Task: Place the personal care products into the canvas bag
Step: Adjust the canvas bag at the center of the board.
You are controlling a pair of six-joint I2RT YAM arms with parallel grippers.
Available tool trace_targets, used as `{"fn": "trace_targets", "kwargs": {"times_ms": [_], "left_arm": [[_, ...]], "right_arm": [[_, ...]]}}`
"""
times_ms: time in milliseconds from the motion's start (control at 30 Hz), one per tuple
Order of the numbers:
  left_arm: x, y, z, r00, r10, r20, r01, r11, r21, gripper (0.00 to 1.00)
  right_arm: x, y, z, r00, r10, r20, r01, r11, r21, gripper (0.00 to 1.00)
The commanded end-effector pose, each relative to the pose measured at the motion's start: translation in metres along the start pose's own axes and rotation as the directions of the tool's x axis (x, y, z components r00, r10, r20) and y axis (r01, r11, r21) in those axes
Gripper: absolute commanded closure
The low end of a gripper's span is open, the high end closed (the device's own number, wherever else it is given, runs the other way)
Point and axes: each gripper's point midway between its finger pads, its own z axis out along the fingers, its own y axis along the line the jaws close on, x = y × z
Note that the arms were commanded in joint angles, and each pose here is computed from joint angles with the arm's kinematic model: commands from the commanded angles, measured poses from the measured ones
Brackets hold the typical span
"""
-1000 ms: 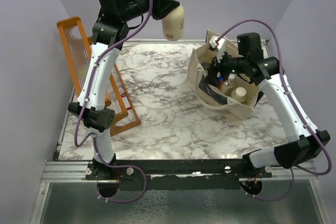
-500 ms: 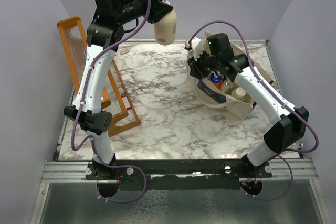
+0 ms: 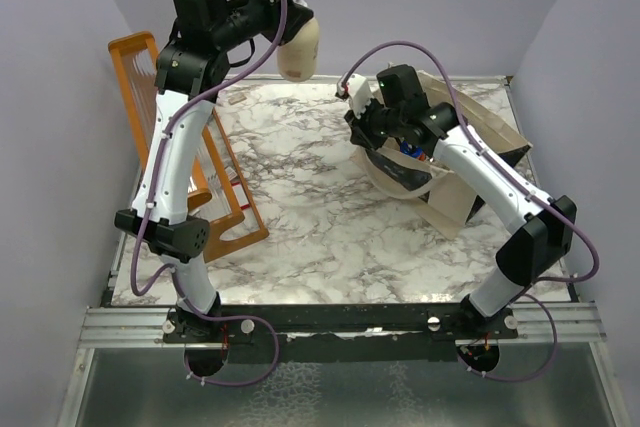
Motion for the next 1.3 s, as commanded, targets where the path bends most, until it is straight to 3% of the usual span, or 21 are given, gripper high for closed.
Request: {"fn": "trace_targets", "kwargs": {"times_ms": [0,967,1067,1267], "left_arm": [[-0.083,0.0,-0.045,0.963,0.198,0.181,-0.177,0.976,-0.129,1.0],[-0.089,-0.003,-0.049,0.959,0.209,0.192,-0.187,0.974,-0.126,1.0],[-0.09,-0.005,-0.05,0.959,0.203,0.198,-0.182,0.976,-0.122,1.0],[-0.094,-0.014,-0.048,0.959,0.172,0.225,-0.161,0.985,-0.066,1.0]], "right_arm": [[-0.059,0.008,0.004,0.984,-0.048,0.169,0.052,0.999,-0.017,0.98],[-0.108,0.057,0.026,0.966,-0.071,0.248,0.097,0.991,-0.096,0.98],[-0.105,0.054,0.023,0.967,-0.076,0.243,0.098,0.992,-0.079,0.9],[-0.089,0.048,0.005,0.966,-0.122,0.229,0.129,0.991,-0.018,0.6]]}}
